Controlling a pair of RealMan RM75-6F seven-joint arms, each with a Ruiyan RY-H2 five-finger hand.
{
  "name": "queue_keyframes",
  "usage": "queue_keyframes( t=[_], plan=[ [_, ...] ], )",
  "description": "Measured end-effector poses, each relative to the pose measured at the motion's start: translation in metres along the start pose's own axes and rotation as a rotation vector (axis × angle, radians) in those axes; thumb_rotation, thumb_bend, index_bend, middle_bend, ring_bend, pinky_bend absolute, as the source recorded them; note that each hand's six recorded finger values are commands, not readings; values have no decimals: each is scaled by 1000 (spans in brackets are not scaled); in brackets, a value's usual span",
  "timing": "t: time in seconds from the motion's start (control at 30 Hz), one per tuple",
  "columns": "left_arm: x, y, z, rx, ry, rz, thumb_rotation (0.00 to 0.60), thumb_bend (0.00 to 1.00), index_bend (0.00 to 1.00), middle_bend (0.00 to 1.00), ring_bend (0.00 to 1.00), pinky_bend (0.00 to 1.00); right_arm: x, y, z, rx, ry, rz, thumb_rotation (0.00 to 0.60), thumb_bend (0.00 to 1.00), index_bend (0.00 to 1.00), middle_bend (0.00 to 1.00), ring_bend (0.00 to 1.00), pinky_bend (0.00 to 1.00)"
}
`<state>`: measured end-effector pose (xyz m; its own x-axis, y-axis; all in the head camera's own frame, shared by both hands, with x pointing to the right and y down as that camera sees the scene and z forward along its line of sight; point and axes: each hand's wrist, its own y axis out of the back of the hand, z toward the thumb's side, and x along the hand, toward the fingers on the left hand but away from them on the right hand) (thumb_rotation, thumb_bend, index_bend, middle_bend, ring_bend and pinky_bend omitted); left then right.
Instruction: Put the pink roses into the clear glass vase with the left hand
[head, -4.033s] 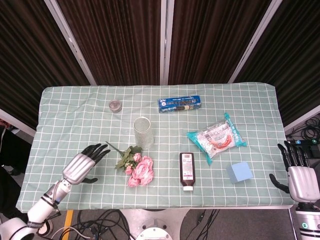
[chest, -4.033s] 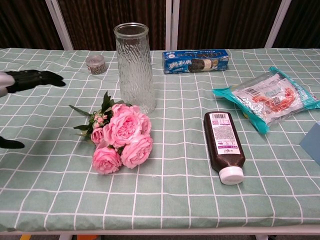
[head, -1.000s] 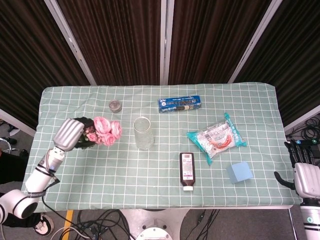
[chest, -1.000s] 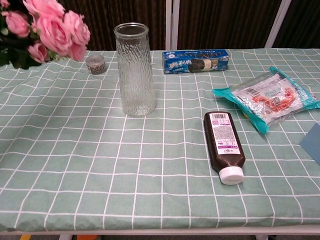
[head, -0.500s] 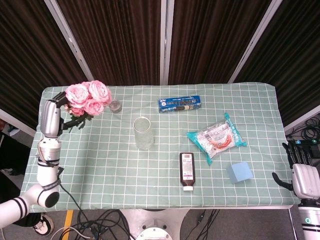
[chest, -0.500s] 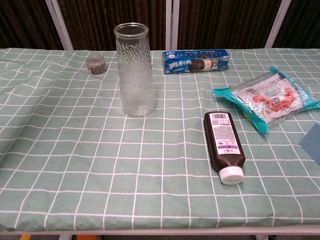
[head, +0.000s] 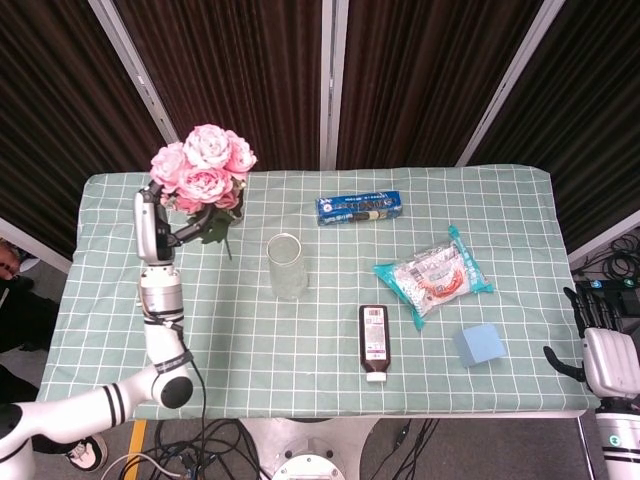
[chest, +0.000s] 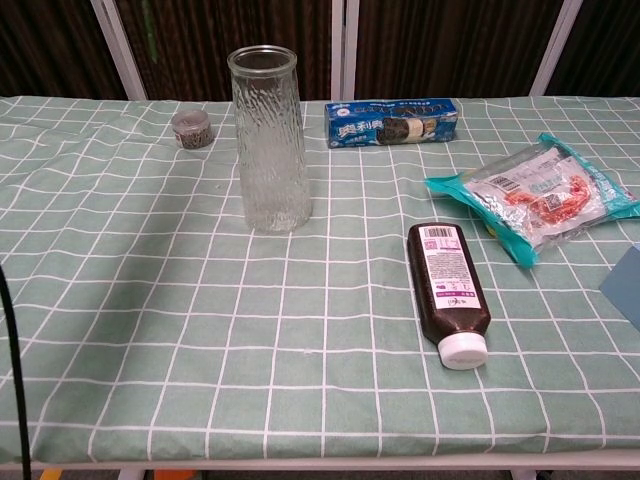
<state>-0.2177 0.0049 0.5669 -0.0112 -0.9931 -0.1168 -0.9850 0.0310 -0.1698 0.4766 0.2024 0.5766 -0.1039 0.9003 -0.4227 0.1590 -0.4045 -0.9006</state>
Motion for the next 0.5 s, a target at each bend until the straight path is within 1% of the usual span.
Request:
queue_keyframes(
  t=[0.17,0.33,0.5],
  plan=[
    [7,-29,-2,-84,29,-16,600,307,515,518,460,599,0,1,-2,-3,-8,4,600,168,0,0,0,0],
    [16,-51,0,-112,15,-30,600,308,515,518,460,598,-1,2,-6,-5,-17,9,600,168,0,0,0,0],
    [19,-67,-3,-126,12,-41,600,308,515,517,460,599,-3,3,-13,-8,-35,11,600,168,0,0,0,0]
  ],
)
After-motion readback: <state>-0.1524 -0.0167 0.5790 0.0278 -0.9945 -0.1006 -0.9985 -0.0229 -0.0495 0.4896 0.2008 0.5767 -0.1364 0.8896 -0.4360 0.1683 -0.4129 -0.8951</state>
